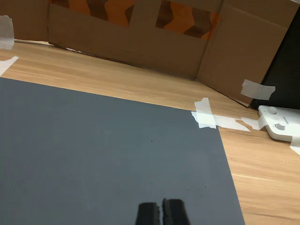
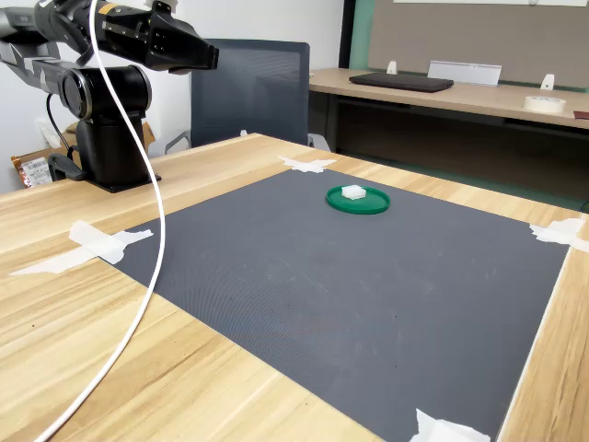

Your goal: Grasp a white terminal and put it in the green lid.

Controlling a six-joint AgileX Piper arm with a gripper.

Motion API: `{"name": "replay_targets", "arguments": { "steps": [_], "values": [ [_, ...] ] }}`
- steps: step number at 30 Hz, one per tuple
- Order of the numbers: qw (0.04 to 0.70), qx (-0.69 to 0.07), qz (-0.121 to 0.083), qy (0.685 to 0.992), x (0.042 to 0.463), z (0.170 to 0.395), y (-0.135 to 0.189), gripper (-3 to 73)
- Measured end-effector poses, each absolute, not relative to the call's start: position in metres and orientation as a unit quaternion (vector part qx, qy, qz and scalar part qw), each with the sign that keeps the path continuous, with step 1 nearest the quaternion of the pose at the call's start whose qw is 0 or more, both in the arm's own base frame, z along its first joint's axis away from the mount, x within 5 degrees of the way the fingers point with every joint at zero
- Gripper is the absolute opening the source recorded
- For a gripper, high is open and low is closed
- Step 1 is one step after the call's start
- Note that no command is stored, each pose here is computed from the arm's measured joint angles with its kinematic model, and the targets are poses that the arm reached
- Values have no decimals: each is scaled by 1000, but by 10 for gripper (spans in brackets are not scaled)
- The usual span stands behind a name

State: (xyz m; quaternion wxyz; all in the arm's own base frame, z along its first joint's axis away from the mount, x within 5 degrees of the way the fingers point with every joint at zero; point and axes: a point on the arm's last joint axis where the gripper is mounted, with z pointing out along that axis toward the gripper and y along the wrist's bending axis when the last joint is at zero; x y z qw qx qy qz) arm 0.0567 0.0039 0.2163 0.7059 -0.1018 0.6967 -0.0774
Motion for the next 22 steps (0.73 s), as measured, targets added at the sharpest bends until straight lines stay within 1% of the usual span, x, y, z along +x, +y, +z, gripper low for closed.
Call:
{"name": "replay_targets", "arguments": {
  "steps": [7,22],
  "values": [
    [716,-101,-79,686,54,218,4,-26],
    [716,-102,-80,686,54,218,4,-27]
  ]
}}
